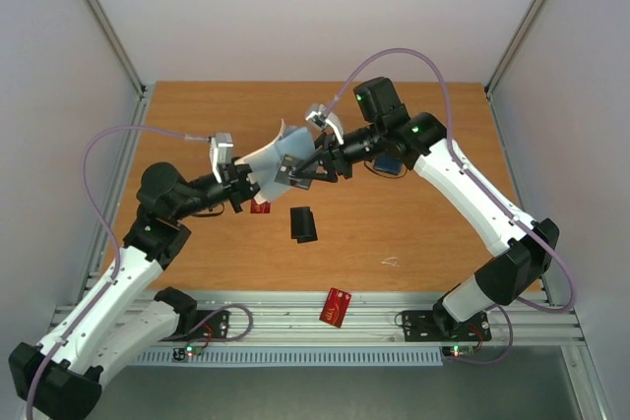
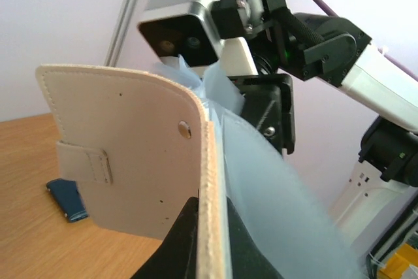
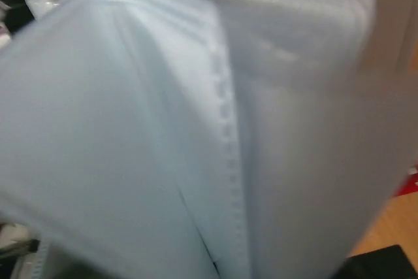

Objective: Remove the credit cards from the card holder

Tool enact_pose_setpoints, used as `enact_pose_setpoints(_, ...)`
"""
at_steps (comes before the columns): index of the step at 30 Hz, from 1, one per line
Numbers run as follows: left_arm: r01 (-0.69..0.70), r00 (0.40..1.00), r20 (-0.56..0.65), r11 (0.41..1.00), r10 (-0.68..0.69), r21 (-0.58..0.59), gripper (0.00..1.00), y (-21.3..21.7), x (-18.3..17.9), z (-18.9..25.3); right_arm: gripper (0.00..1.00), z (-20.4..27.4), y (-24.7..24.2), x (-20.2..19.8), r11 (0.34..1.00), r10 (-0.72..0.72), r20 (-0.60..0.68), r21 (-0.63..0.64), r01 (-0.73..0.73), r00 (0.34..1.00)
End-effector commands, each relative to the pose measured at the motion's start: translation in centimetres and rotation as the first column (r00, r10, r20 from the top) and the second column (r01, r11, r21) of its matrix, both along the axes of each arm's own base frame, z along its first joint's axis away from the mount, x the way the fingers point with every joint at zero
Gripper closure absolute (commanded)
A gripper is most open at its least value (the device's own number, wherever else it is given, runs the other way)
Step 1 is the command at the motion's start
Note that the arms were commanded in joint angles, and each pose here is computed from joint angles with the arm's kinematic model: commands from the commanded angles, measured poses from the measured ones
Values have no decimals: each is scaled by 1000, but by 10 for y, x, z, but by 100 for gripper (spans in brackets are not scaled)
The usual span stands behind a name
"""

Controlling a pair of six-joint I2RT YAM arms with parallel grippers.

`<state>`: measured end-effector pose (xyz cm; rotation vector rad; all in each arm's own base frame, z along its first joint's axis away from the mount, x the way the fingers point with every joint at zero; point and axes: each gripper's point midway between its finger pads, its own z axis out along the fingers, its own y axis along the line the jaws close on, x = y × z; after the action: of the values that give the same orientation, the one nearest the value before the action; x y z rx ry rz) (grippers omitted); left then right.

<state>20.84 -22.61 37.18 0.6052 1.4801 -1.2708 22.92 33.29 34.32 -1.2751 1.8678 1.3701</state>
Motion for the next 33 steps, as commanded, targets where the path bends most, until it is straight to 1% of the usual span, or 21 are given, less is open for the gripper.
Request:
enact_pose_setpoints(1, 0, 999, 38, 999, 1, -40, 100, 1, 2, 13, 85, 33, 2, -17, 989, 93, -56, 121, -86, 994)
enact_pose_setpoints(2, -3, 999, 35, 999, 4, -39, 100, 1, 3, 12, 94, 37, 3, -18, 987, 102, -65, 132, -92, 993)
enact_pose_setpoints(3, -8, 999, 33, 999, 10, -40, 100, 2, 4, 13, 98, 38, 3, -19, 986, 106, -67, 137, -96, 992)
enact_pose_setpoints(7, -75, 997, 3, 997, 76, -31, 98, 8, 13, 7, 99, 40, -4, -24, 987, 95, -43, 131, -89, 994)
enact_pose_setpoints(8, -100, 995, -5, 995, 100, -23, 86, 11, 16, 4, 99, 40, -7, -25, 988, 91, -37, 126, -85, 995)
enact_pose_setpoints(9, -115, 993, -12, 993, 115, -9, 63, 13, 17, 0, 99, 38, -11, -26, 990, 85, -45, 114, -79, 995)
enact_pose_setpoints(11, -140, 990, 22, 989, 140, 49, 47, 19, 16, -8, 99, 39, -20, -29, 993, 77, -39, 95, -73, 996)
enact_pose_setpoints(13, -219, 970, 136, 964, 200, 148, 41, 30, 20, -14, 99, 35, -29, -32, 998, 57, -18, 38, -56, 998)
enact_pose_setpoints(15, -316, 942, 191, 921, 275, 230, 36, 47, 32, -21, 99, 24, -40, -33, 997, 20, -13, -70, -21, 1000)
enact_pose_setpoints(17, -370, 925, 203, 886, 322, 280, 31, 63, 43, -19, 99, 13, -51, -34, 985, -5, -14, -174, 3, 1000)
enact_pose_setpoints(19, -376, 923, 194, 884, 331, 279, 29, 74, 49, -11, 99, 2, -60, -33, 966, -34, -6, -256, 31, 999)
enact_pose_setpoints(22, -323, 944, 149, 914, 293, 248, 28, 77, 51, -2, 99, -14, -72, -30, 933, -66, 22, -353, 70, 998)
enact_pose_setpoints(24, -238, 969, 120, 952, 218, 193, 28, 71, 46, 10, 99, -16, -75, -30, 924, -66, 39, -376, 76, 997)
enact_pose_setpoints(25, -170, 982, 105, 972, 154, 160, 28, 64, 40, 15, 99, -16, -74, -32, 923, -57, 43, -378, 69, 997)
enact_pose_setpoints(26, -74, 990, 133, 989, 57, 128, 29, 55, 28, 24, 99, -15, -72, -34, 925, -43, 48, -377, 58, 998)
enact_pose_setpoints(27, 75, 991, 103, 993, -85, 95, 30, 43, 12, 26, 99, -15, -69, -36, 925, -29, 53, -377, 46, 998)
enact_pose_setpoints(28, 177, 979, 91, 981, -184, 85, 32, 32, -3, 26, 99, -14, -66, -38, 925, -15, 59, -378, 36, 998)
enact_pose_setpoints(29, 257, 965, 25, 963, -259, 80, 33, 23, -16, 21, 99, -13, -63, -40, 925, 2, 66, -380, 24, 998)
enact_pose_setpoints(30, 310, 949, 16, 945, -314, 104, 33, 14, -28, 14, 99, -13, -59, -43, 922, 20, 75, -388, 11, 997)
enact_pose_setpoints(31, 341, 940, -25, 933, -340, 117, 32, 11, -34, 6, 99, -14, -56, -45, 917, 39, 85, -399, -2, 996)
enact_pose_setpoints(33, 348, 937, -29, 927, -348, 138, 30, 8, -33, -3, 99, -15, -47, -53, 905, 91, 98, -423, -41, 991)
